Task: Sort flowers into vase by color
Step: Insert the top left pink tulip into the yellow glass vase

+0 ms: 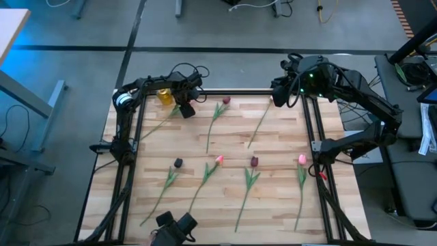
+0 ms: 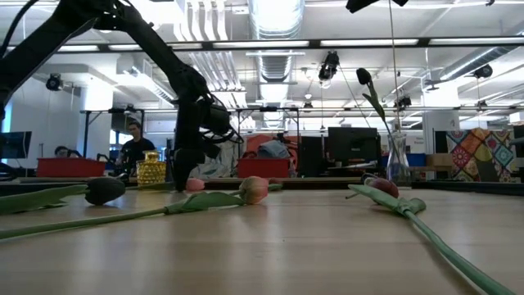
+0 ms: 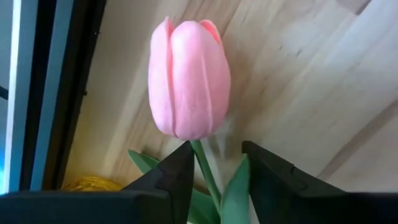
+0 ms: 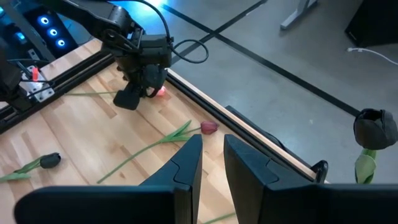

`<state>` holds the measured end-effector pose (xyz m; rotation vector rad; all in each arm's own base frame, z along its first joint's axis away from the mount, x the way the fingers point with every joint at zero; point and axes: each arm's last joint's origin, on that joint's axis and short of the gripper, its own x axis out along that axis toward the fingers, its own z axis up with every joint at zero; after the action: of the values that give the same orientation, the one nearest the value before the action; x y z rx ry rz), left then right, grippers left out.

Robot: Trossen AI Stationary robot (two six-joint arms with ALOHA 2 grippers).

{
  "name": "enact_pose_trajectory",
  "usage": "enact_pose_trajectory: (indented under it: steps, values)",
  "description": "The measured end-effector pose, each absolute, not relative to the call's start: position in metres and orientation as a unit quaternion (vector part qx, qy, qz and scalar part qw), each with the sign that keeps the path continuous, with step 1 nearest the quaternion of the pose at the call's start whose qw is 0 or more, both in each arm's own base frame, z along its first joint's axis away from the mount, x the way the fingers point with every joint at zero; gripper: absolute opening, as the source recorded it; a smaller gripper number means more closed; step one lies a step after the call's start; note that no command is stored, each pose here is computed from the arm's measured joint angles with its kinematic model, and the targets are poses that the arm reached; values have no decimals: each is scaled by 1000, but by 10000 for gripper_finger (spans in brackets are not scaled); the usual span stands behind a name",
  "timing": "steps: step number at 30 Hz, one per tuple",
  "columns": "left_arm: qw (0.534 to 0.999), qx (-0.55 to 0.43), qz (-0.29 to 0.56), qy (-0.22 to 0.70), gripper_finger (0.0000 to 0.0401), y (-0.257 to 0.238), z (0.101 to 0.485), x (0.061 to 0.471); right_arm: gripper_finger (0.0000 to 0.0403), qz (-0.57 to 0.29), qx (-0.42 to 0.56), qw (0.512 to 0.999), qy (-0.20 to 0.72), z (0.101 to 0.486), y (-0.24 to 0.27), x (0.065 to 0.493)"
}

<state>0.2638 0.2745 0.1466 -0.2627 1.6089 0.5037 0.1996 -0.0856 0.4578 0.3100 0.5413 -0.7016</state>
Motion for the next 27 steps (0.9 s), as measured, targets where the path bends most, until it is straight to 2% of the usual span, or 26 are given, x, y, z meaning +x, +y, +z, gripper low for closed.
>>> enact_pose_trajectory:
  steps: [6,10,13,19,27]
  values:
    - [664,-125,218,704,53,274,148,264,59,-338,149,892,261,458,-86,200]
    - [677,-122,229,688,9,272,164,263,59,-338,149,892,260,458,-86,200]
    - [705,-132,244,653,7,270,185,261,59,-337,147,893,258,458,-86,200]
    - [781,-159,298,525,2,265,249,250,59,-334,137,900,246,461,-86,202]
    - [851,-124,378,344,1,236,347,218,59,-329,123,906,235,463,-87,203]
